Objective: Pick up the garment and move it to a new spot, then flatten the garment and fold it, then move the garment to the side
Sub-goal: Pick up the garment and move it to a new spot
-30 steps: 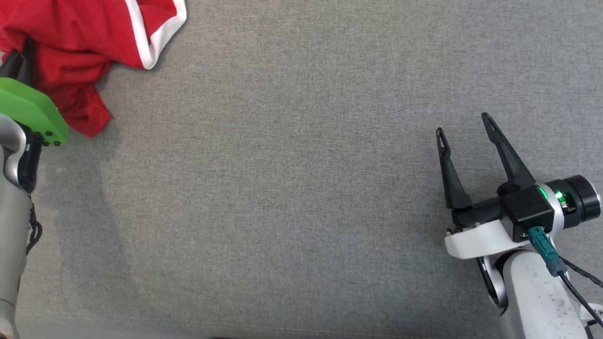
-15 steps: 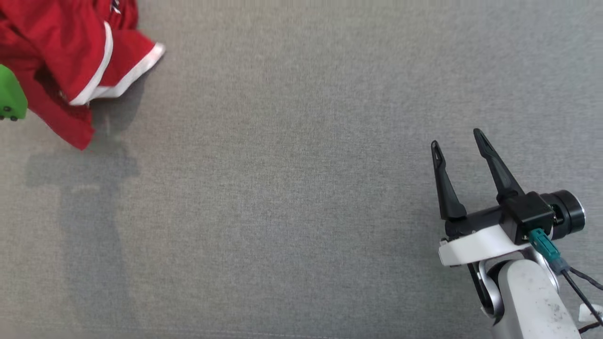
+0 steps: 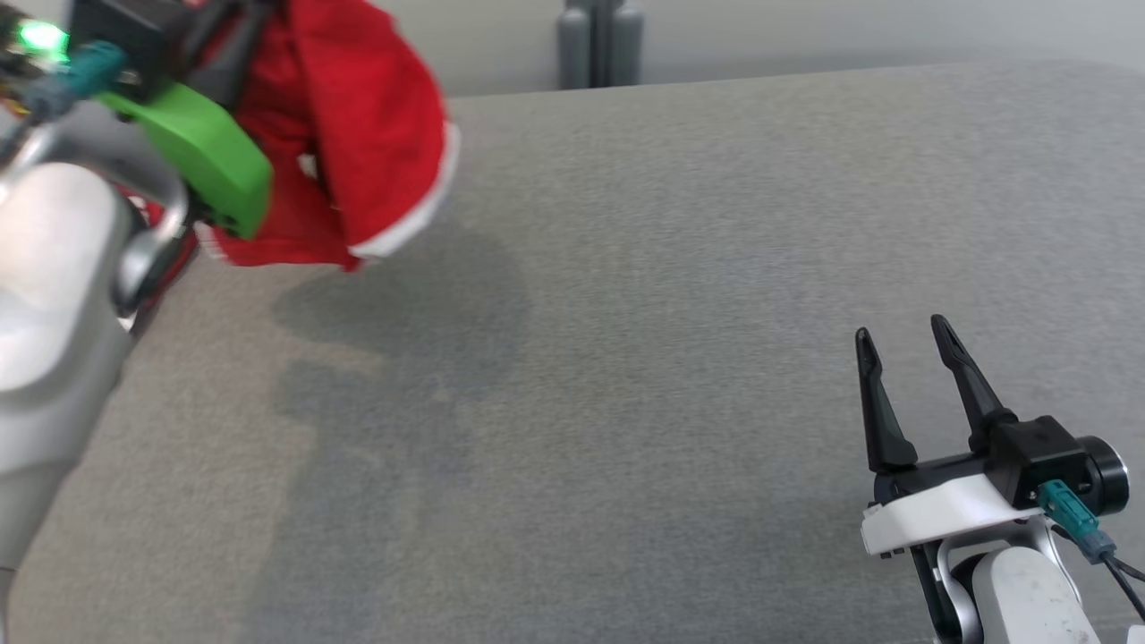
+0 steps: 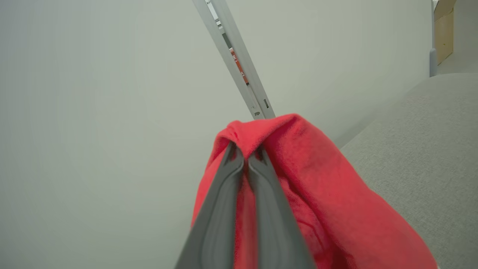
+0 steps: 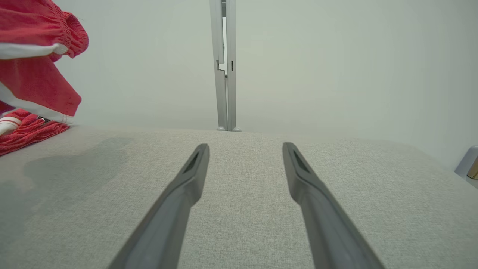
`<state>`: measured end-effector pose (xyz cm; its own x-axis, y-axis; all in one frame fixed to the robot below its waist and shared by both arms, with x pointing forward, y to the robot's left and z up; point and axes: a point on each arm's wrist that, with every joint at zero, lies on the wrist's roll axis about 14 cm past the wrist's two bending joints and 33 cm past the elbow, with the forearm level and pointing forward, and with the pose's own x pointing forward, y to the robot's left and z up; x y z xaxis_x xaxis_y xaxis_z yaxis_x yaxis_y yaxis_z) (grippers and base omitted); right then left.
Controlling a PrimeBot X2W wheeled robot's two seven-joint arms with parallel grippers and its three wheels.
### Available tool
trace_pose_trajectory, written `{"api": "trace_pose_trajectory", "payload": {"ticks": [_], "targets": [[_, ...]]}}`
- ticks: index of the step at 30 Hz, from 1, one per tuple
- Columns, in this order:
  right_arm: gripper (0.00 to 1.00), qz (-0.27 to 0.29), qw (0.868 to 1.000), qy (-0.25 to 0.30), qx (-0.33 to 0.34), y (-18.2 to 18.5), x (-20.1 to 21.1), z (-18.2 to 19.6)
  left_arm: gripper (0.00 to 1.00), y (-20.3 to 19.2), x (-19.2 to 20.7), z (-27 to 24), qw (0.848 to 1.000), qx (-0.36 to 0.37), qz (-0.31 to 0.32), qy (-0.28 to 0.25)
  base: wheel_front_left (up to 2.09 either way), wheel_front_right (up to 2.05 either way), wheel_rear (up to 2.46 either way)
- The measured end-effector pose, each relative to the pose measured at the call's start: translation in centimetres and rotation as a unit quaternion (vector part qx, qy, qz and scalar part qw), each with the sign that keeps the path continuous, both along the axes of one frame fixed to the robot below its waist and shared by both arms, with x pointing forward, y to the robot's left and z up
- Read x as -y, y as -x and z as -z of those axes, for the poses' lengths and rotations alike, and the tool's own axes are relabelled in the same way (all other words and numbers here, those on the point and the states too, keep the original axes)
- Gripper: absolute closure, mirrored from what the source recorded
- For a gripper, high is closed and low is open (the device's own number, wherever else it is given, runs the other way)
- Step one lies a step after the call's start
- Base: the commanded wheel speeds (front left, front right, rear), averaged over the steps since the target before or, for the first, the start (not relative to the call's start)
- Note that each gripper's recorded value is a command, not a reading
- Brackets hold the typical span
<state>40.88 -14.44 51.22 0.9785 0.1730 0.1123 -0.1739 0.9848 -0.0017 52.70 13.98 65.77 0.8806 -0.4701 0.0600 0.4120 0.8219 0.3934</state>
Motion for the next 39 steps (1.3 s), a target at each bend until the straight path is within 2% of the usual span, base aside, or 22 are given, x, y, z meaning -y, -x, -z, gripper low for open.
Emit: {"api": "trace_pose_trajectory", "payload": {"ticks": [5,9,13,16,20,21,22,23,24,25,26,31,35,39], "targets": [[0.0,0.044,0.999,0.0,0.006,1.7,3.1,-0.6,1.0,1.5,8.5,0.6,0.994,-0.011,0.106,0.034,0.0,0.0,0.0],[0.0,0.072,0.997,-0.004,0.005,2.3,4.9,-0.7,1.0,2.7,14.3,4.5,0.982,-0.058,0.164,0.07,0.0,0.0,0.0],[0.0,0.085,0.996,-0.003,-0.006,2.1,5.8,0.0,1.0,3.5,17.7,10.5,0.971,-0.126,0.185,0.088,0.0,0.0,0.0],[0.0,0.095,0.995,-0.001,-0.02,1.6,6.5,0.9,1.0,4.0,19.3,15.7,0.963,-0.177,0.178,0.095,0.0,0.0,0.0],[0.0,0.104,0.994,0.003,-0.038,1.4,7.2,2.2,1.0,3.9,20.1,20.1,0.959,-0.214,0.161,0.093,0.0,0.0,0.0],[0.0,0.107,0.993,0.004,-0.042,1.3,7.4,2.4,0.9,3.8,20.2,20.9,0.958,-0.22,0.155,0.095,0.0,0.0,0.0],[0.0,0.109,0.993,0.005,-0.045,1.3,7.5,2.7,0.71,3.7,20.3,21.5,0.958,-0.225,0.15,0.097,0.0,0.0,0.0],[0.0,0.111,0.993,0.005,-0.049,1.4,7.7,2.9,0.69,3.6,20.4,22.1,0.957,-0.23,0.148,0.098,0.0,0.0,0.0],[0.0,0.113,0.992,0.005,-0.052,1.4,7.8,3.1,0.61,3.6,20.6,22.5,0.956,-0.235,0.148,0.098,0.0,0.0,0.0],[0.0,0.114,0.992,0.005,-0.055,1.4,7.9,3.3,0.33,3.6,20.7,22.7,0.955,-0.237,0.148,0.101,0.0,0.0,0.0],[0.0,0.115,0.992,0.005,-0.057,1.4,7.9,3.5,0.0,3.5,20.7,22.7,0.955,-0.238,0.146,0.104,0.0,0.0,0.0],[0.0,0.113,0.992,0.003,-0.054,1.3,7.7,3.3,0.0,2.3,20.3,20.4,0.96,-0.211,0.136,0.125,0.0,0.0,0.0],[0.0,0.107,0.993,0.004,-0.043,1.2,7.4,2.5,0.0,1.9,19.4,16.7,0.965,-0.167,0.13,0.154,0.0,0.0,0.0],[0.0,0.1,0.994,0.005,-0.033,1.6,6.9,1.8,0.0,2.6,16.3,15.3,0.97,-0.147,0.091,0.172,0.0,0.0,0.0]]}}
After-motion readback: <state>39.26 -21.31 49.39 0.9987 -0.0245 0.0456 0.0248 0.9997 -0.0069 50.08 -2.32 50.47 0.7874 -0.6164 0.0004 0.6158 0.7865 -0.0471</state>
